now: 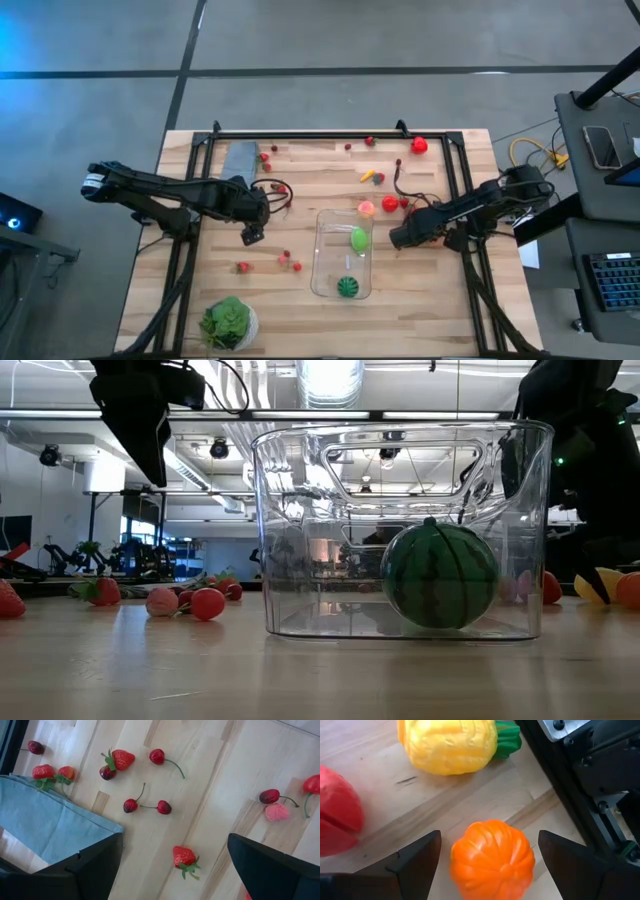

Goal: Pick and placing Produce into tupperware
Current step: Put the pumpkin into the transparent bin

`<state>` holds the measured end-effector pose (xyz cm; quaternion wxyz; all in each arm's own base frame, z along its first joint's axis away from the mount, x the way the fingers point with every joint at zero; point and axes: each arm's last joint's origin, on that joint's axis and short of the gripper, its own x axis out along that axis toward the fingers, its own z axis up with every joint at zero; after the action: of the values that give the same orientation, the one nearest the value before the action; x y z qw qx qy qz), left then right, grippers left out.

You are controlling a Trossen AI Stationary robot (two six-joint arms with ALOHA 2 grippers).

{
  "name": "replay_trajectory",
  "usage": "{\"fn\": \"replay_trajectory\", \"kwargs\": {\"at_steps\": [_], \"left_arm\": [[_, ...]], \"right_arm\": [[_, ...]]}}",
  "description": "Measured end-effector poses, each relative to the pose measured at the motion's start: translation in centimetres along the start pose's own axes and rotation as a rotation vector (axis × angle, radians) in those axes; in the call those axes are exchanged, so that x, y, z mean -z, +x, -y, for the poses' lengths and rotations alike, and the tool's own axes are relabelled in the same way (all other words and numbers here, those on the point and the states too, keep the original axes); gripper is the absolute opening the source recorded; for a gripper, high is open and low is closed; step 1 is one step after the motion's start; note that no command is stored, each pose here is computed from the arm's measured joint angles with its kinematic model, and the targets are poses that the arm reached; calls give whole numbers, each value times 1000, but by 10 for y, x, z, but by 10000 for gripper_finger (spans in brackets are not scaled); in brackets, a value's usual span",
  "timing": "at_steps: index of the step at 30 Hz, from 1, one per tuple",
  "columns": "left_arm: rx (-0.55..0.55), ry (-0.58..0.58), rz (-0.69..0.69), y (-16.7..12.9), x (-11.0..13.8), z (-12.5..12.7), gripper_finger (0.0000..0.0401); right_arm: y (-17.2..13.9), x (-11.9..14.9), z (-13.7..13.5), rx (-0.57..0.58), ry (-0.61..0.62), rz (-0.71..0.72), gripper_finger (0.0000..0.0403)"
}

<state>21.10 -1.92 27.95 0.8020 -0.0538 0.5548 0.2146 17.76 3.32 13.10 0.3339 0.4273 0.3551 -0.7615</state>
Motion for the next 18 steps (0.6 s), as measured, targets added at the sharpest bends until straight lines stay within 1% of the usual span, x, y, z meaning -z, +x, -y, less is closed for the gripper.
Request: {"fn": "replay_trajectory", "kwargs": {"at_steps": [5, 13, 15, 18], "left_arm": [[0, 0, 0, 0, 0, 0, 343], [0, 0, 0, 0, 0, 0, 343], [0, 0, 0, 0, 0, 0, 343], [0, 0, 0, 0, 0, 0, 343]], "right_arm": [[2, 1, -1, -21, 3, -9, 318], [3, 3, -3, -48, 7, -21, 240], [2, 3, -3, -49, 6, -22, 230], [0, 4, -4, -54, 6, -35, 230]]}}
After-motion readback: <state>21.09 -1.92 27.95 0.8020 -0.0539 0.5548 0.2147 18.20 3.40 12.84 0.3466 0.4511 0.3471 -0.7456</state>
